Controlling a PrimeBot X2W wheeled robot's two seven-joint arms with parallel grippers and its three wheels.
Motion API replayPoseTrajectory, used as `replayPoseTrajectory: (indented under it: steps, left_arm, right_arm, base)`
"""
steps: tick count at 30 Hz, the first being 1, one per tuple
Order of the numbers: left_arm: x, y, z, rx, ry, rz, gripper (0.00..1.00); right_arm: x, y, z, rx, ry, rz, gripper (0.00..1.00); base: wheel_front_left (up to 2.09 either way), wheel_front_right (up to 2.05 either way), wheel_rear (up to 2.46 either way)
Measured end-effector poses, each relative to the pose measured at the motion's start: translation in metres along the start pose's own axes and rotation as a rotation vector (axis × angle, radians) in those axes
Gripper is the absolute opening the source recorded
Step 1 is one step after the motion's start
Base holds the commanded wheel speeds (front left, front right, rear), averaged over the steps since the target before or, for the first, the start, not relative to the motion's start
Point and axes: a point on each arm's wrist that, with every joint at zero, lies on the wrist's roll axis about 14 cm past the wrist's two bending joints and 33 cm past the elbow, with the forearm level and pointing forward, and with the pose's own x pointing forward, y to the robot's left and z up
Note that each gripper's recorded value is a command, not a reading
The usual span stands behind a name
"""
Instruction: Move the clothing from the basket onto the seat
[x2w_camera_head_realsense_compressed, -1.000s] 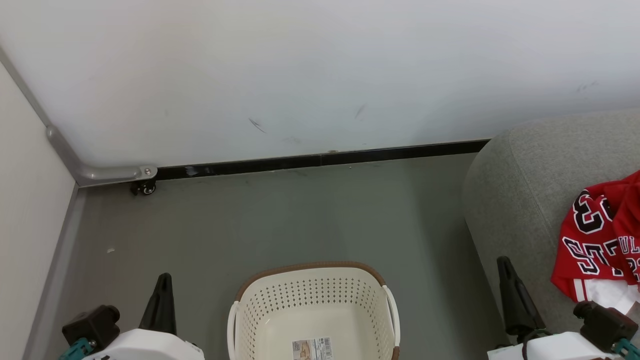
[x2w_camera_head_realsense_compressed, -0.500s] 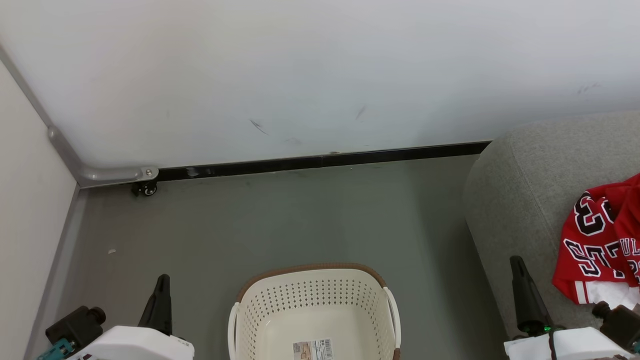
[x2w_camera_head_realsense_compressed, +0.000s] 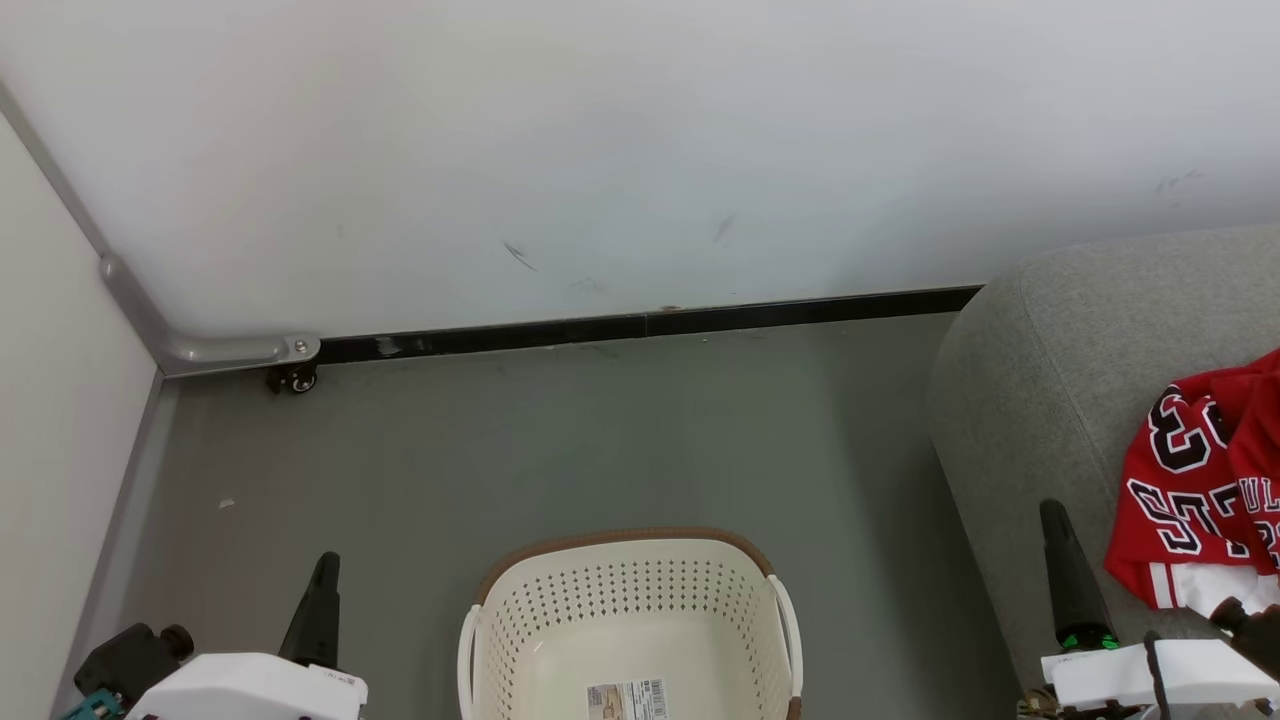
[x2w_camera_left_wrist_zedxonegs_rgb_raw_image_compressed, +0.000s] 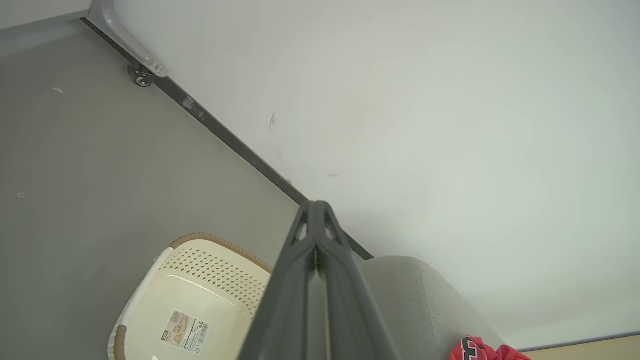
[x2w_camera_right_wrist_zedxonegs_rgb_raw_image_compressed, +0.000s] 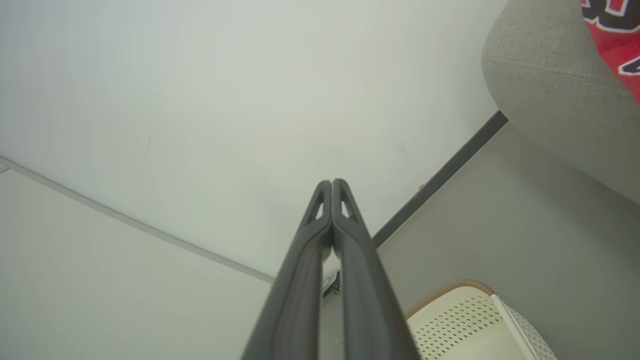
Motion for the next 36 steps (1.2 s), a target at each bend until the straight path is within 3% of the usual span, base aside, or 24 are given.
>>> replayPoseTrajectory:
  steps: [36]
  left_arm:
    - [0.003,-0.006,0.012,-0.569,-0.004,-0.089,0.00]
  right_arm:
    - [0.016,0.004,0.018,0.518,-0.014,0.008,0.00]
  base:
    - [0.00,0.00,0.00]
